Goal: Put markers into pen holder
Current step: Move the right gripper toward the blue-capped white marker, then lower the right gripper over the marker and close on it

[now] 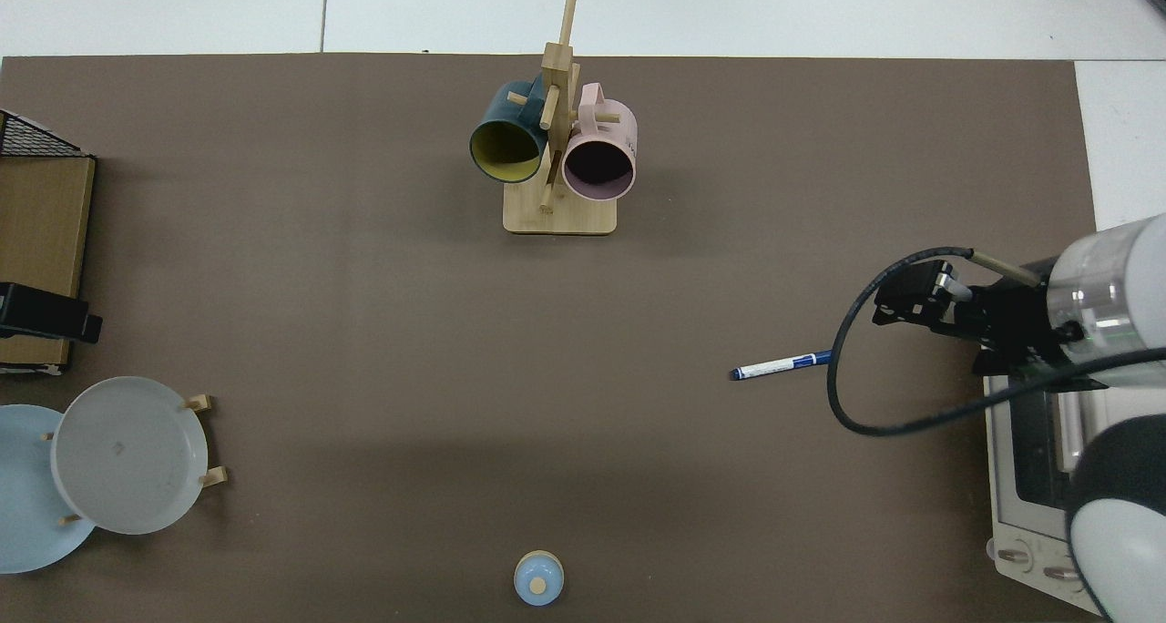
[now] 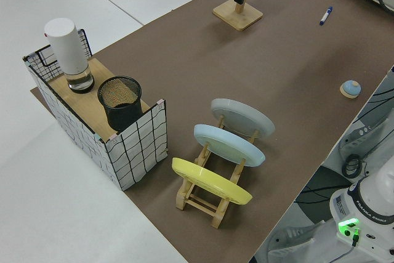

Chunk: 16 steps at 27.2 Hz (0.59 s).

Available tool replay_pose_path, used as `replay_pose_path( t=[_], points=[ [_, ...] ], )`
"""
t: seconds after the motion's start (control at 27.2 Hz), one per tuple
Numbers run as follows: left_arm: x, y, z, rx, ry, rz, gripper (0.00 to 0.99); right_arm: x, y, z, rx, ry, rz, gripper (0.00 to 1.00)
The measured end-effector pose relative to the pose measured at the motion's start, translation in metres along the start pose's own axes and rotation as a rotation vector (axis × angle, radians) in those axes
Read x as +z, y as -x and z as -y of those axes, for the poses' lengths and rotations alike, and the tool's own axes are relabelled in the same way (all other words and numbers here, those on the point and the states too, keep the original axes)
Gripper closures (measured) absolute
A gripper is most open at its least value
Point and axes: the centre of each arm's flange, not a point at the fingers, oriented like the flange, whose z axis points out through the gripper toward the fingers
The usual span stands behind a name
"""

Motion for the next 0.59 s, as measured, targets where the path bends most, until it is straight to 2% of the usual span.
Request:
replay_pose_path(
  t=[0.29,0.59],
  points=[
    [0.0,0.0,0.0,0.0,0.0,0.0,0.0,0.054,-0.017,-0.002,0.367,-0.012,-0.008,0.01],
    [0.0,0.0,0.0,0.0,0.0,0.0,0.0,0.113,-0.035,-0.019,0.603,-0.02,-0.014,0.01]
  ],
)
